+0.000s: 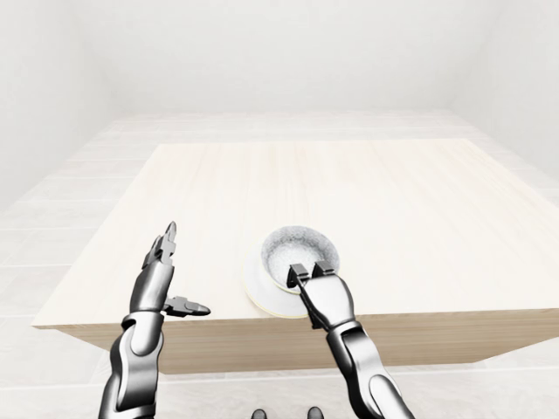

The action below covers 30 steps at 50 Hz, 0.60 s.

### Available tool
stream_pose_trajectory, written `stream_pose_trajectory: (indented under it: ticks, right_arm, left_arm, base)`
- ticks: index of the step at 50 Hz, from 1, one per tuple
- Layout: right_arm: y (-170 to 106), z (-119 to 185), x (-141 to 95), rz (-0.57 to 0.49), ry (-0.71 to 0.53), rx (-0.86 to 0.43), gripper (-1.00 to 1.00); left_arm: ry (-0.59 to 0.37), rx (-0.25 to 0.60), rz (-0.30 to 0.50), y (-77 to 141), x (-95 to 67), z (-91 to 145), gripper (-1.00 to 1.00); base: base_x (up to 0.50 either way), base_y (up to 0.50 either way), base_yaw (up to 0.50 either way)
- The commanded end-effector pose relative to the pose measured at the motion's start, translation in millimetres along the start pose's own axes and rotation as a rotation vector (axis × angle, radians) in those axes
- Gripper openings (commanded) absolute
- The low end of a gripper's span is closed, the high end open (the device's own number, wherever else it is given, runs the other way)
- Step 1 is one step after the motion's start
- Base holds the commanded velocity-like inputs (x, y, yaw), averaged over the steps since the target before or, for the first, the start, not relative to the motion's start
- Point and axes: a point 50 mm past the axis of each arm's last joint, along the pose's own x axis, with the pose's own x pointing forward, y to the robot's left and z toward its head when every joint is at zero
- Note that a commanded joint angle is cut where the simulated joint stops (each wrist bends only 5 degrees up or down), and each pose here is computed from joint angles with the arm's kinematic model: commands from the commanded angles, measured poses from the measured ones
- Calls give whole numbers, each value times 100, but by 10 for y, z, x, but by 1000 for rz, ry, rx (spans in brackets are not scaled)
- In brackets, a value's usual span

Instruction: Put the bowl on the plate.

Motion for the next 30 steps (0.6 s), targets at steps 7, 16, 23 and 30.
stream_pose_trajectory:
  ticks: [7, 16, 23, 30]
  right_arm:
    - [-41, 7, 9, -21, -2, -34, -87]
    - [-37, 7, 8, -21, -2, -34, -87]
    - [-39, 6, 12, -21, -2, -35, -84]
    - [-53, 13, 11, -23, -4, -34, -64]
  left_arm:
    - [3, 0, -1, -6, 10, -8, 100]
    - [8, -2, 0, -15, 14, -20, 100]
    - [8, 3, 0, -24, 17, -21, 100]
    - [0, 2, 3, -7, 15, -1, 100]
  base:
    - [0, 0, 0]
    - [0, 0, 0]
    - [0, 0, 0]
    - [0, 0, 0]
